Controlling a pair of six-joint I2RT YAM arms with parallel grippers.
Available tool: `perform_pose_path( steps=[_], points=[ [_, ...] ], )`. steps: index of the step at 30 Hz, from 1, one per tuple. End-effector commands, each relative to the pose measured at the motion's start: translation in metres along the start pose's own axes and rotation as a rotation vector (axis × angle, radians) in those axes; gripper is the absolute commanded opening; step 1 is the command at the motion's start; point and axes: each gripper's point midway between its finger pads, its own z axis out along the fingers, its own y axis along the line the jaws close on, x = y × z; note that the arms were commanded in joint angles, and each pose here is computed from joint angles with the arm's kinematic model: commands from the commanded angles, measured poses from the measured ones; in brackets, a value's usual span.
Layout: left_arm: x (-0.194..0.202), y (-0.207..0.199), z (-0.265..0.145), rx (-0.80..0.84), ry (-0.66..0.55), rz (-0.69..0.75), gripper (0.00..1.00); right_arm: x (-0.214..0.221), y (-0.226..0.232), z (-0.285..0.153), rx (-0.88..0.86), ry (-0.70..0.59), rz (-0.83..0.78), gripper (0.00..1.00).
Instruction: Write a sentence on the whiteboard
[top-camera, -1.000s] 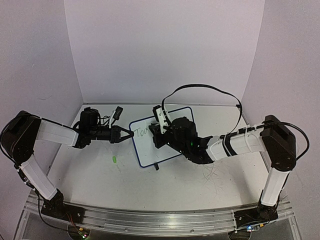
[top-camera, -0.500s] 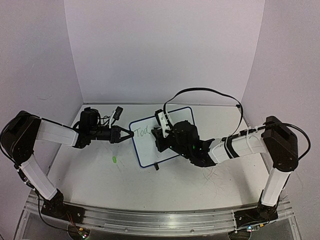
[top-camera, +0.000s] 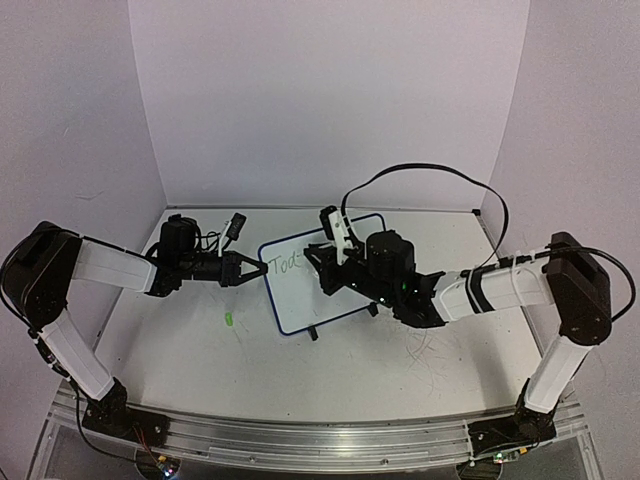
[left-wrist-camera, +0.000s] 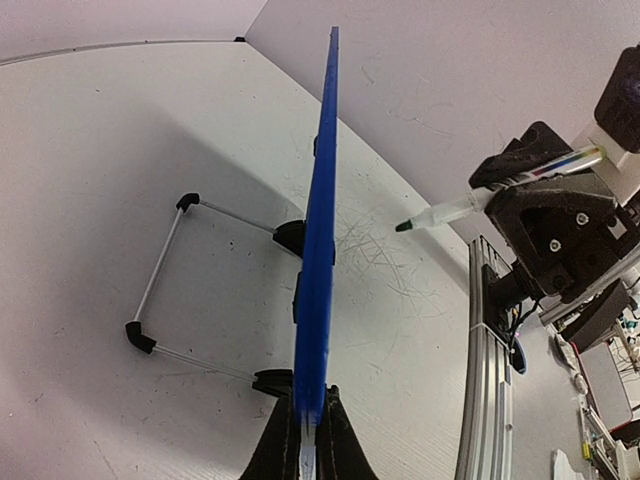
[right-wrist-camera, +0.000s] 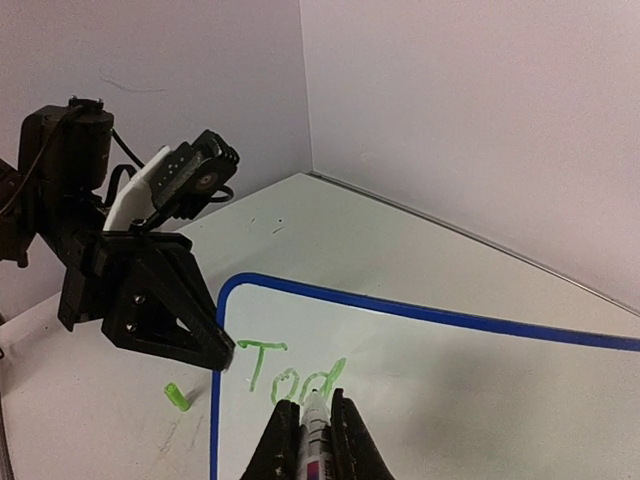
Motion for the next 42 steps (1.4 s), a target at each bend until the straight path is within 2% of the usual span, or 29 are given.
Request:
perform_pose_path(
  steps=[1,21,42],
  points=[
    [-0.021,-0.012,-0.005,0.020,-0.040,0.074,0.00,-0.016,-0.009,0.010,0.047,-0.042,0.007,0.00],
    [-0.019,-0.012,-0.005,0.020,-0.038,0.074,0.00,-0.002,-0.026,0.020,0.147,-0.013,0.014,0.00],
    [-0.020,-0.012,-0.006,0.019,-0.040,0.075,0.00,0.014,-0.013,0.025,0.081,0.030,0.001,0.00]
  ],
)
